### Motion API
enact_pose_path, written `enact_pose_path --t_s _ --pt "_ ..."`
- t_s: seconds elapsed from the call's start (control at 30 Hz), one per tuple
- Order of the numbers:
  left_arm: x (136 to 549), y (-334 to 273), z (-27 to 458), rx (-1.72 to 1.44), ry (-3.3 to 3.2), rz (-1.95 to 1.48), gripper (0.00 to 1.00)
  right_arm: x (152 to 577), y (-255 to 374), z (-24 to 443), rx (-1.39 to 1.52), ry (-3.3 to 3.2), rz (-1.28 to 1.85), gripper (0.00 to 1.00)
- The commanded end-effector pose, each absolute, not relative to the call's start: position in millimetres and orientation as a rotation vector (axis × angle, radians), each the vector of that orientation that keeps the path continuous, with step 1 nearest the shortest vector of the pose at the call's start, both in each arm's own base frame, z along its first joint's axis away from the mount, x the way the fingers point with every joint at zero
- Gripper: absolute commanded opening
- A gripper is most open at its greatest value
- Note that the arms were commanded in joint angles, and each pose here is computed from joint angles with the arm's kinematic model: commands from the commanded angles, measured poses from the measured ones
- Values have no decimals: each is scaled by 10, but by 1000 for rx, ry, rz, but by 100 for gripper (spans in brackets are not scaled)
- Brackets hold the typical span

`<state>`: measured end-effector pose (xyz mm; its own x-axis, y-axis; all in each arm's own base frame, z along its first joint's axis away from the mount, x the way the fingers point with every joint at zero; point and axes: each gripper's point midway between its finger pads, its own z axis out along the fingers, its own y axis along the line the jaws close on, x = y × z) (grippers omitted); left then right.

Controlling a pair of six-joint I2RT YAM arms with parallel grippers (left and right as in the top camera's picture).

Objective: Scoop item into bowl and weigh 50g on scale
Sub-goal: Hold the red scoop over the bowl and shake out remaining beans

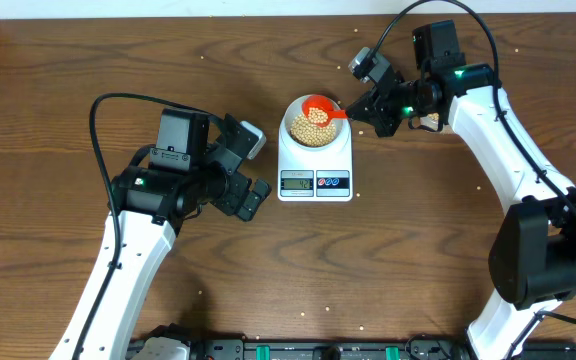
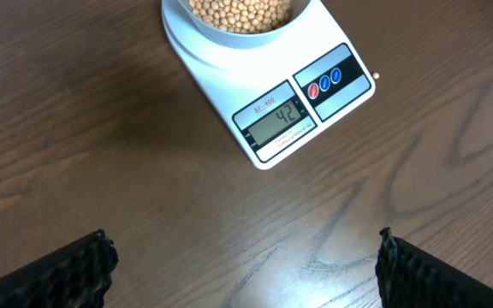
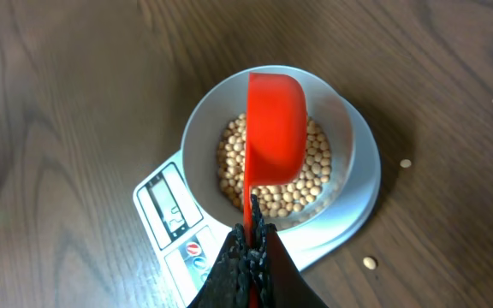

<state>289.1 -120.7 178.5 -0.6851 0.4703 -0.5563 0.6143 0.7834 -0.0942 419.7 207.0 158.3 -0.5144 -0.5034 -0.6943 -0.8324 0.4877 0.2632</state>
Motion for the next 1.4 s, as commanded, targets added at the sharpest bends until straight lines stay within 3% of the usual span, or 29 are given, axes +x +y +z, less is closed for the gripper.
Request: enact_pose_path --t_s 0.0,1.37 --pt "2905 -1241 1883 829 2421 -380 99 4180 2144 1861 -1136 2105 803 1" --pt "2905 -1241 1883 829 2421 -380 99 4196 2053 2184 -1254 1987 520 1"
